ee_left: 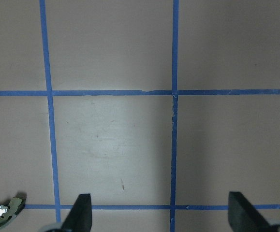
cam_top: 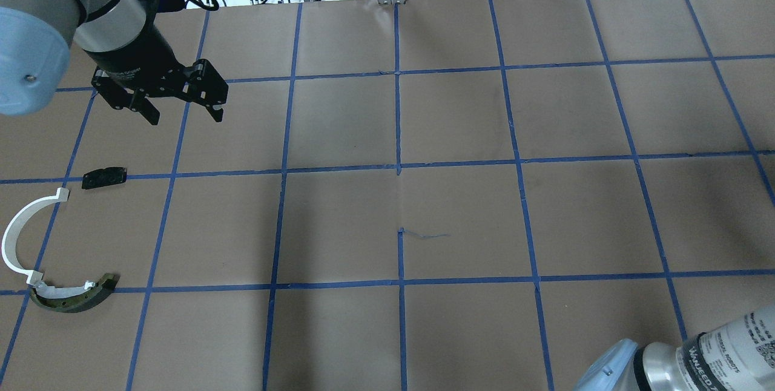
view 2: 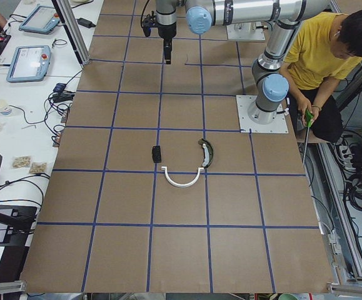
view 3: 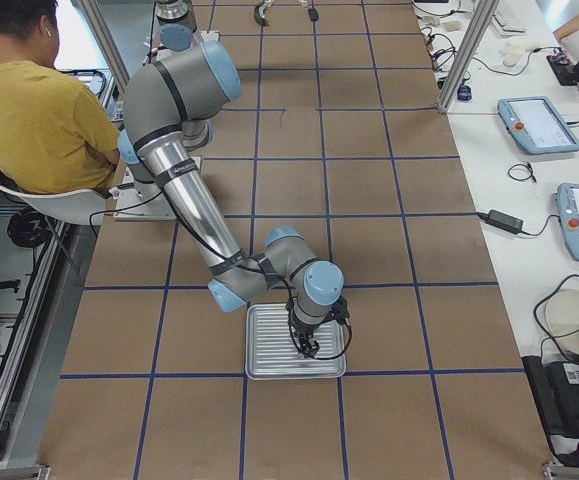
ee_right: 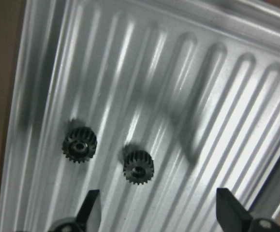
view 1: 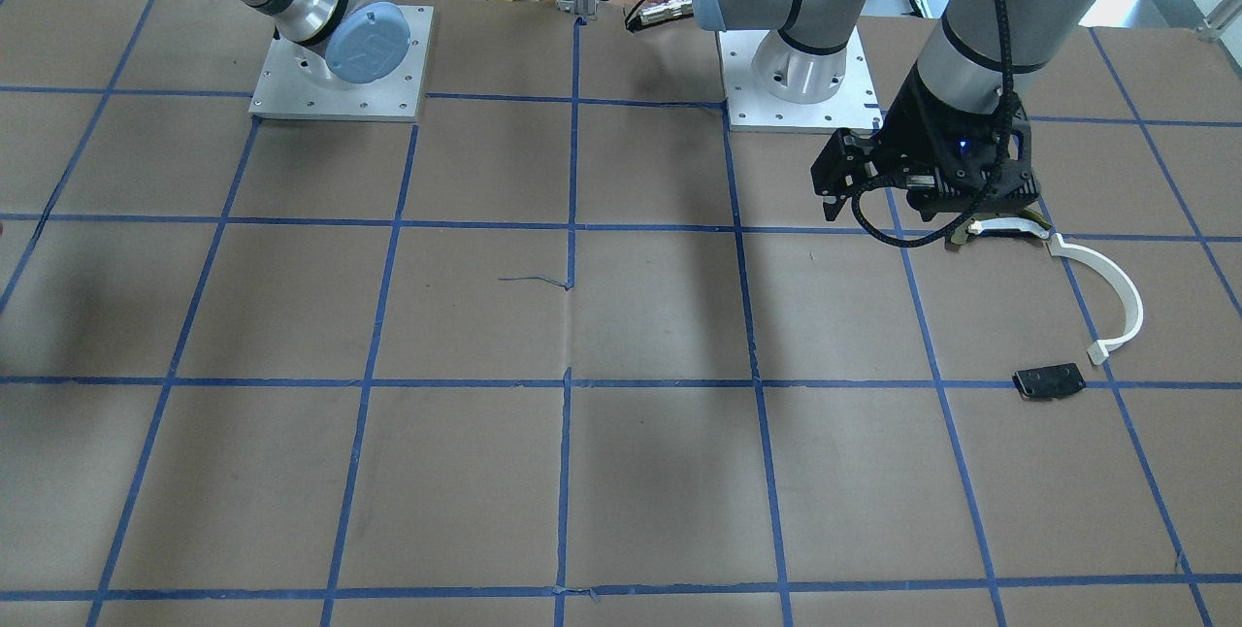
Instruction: Place bearing gear from tray to pile
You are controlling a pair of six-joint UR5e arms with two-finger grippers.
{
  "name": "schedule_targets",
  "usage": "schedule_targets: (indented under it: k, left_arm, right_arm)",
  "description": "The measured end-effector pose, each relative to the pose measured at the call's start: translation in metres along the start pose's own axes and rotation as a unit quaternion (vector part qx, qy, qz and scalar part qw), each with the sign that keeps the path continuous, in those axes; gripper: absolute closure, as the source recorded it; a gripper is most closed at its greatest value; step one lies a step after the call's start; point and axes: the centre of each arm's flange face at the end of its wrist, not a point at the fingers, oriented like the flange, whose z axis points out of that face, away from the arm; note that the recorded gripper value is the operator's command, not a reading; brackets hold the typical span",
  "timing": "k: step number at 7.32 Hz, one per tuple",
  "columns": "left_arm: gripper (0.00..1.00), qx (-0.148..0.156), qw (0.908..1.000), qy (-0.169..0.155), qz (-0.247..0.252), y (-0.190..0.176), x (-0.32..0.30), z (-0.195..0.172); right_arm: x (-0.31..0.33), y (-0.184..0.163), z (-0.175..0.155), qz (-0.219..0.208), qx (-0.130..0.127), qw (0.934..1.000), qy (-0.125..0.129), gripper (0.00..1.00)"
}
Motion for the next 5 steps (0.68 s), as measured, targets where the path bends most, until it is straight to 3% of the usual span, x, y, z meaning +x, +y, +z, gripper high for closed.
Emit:
schedule_targets:
  k: [2, 5]
  left_arm:
    - [0.0, 0.0, 1.0, 0.0, 0.0, 0.0, -0.0001, -0.0001]
    - [0.0, 0.0, 1.0, -0.001, 0.0, 0.0001, -0.0001, -0.0001]
  right_arm:
    - [-0.0001, -0.0011, 0.013, -0.003, -0.008, 0.9999, -0.009, 0.14]
    - [-0.0001, -0.0036, 0.0143, 0.0, 0.003, 0.9999, -0.013, 0.16]
